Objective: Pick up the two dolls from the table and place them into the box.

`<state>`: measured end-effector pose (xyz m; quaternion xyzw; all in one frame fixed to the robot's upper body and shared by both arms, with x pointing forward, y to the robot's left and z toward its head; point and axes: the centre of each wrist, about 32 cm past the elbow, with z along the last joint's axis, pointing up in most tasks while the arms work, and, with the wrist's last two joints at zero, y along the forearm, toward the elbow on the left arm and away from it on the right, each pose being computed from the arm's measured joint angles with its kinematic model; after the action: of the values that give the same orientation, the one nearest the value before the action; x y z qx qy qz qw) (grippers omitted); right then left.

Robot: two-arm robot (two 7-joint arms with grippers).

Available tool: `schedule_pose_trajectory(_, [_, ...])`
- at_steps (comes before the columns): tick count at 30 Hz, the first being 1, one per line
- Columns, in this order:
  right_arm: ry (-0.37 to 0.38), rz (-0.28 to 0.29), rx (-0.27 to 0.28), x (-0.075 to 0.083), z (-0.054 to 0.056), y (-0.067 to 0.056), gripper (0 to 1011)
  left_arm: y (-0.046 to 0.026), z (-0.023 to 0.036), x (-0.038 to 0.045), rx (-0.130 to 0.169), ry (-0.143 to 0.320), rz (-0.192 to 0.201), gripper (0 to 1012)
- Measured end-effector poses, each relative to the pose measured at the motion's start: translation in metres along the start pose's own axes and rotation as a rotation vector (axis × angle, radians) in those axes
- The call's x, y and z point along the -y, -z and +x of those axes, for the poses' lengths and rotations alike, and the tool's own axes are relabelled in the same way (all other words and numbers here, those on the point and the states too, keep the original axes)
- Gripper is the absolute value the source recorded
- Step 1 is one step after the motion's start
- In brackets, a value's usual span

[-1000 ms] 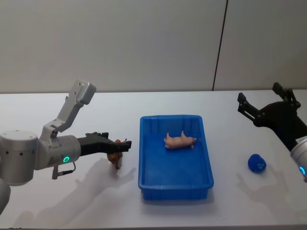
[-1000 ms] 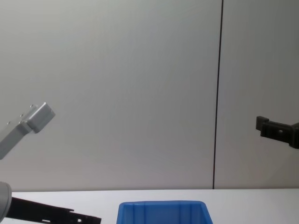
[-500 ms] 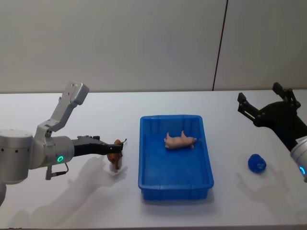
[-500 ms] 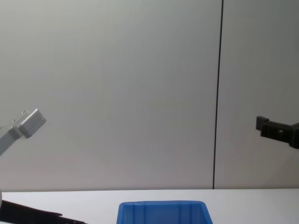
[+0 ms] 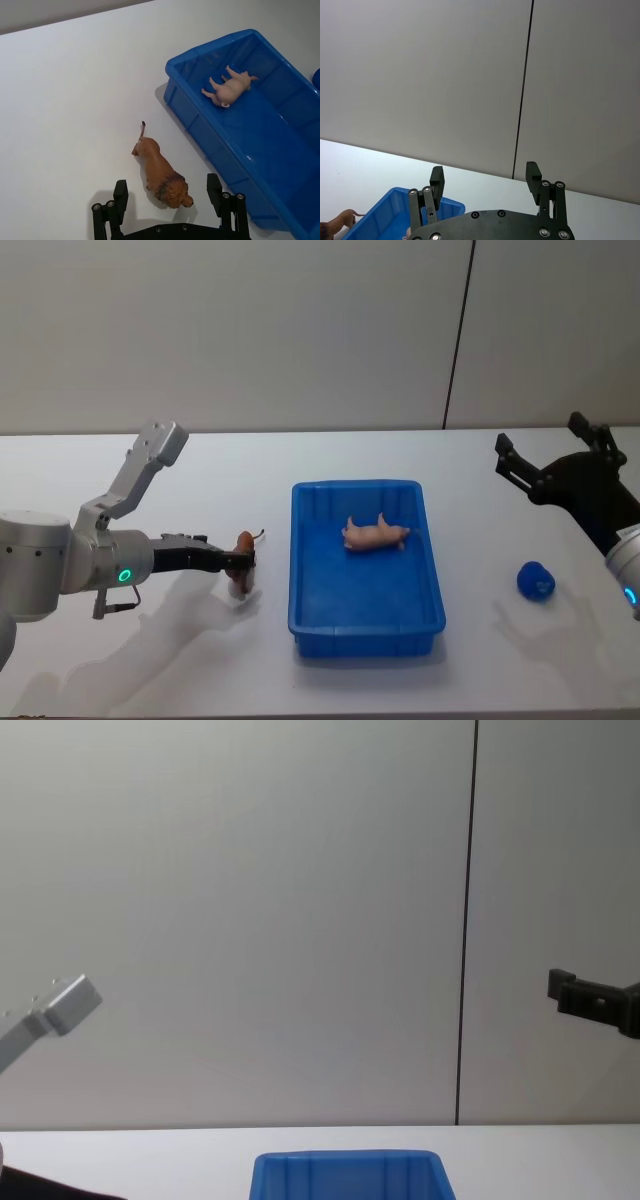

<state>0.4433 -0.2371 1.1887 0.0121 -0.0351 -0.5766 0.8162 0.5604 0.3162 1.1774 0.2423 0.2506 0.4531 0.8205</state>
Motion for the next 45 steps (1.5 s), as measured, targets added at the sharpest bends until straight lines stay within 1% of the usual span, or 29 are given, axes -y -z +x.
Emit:
schedule_pose_trajectory(8, [0.0, 0.0, 0.0, 0.0, 0.0, 0.0, 1001, 0.003, 0.0056, 0.0045, -0.009, 0.003, 0.029, 1001])
schedule_pose_trajectory(13, [0.0, 0.0, 0.0, 0.0, 0.0, 0.0, 1001, 0.0039, 0.008, 0.0076, -0.013, 0.005, 0.041, 1001])
schedule_pose_trajectory(18, [0.0, 0.0, 0.0, 0.0, 0.0, 0.0, 1001, 0.0037, 0.0091, 0.0099, -0.016, 0.007, 0.046, 1001])
schedule_pose_trajectory(26, [0.0, 0.0, 0.0, 0.0, 0.0, 0.0, 1001, 0.0007, 0.0103, 0.0138, -0.018, 0.014, 0.043, 1001])
schedule_pose_trajectory(35, [0.0, 0.0, 0.0, 0.0, 0.0, 0.0, 1001, -0.0024, 0.0107, 0.0163, -0.02, 0.019, 0.04, 1001])
schedule_pose_trajectory(45, [0.0, 0.0, 0.0, 0.0, 0.0, 0.0, 1001, -0.0046, 0.011, 0.0206, -0.02, 0.031, 0.051, 1001])
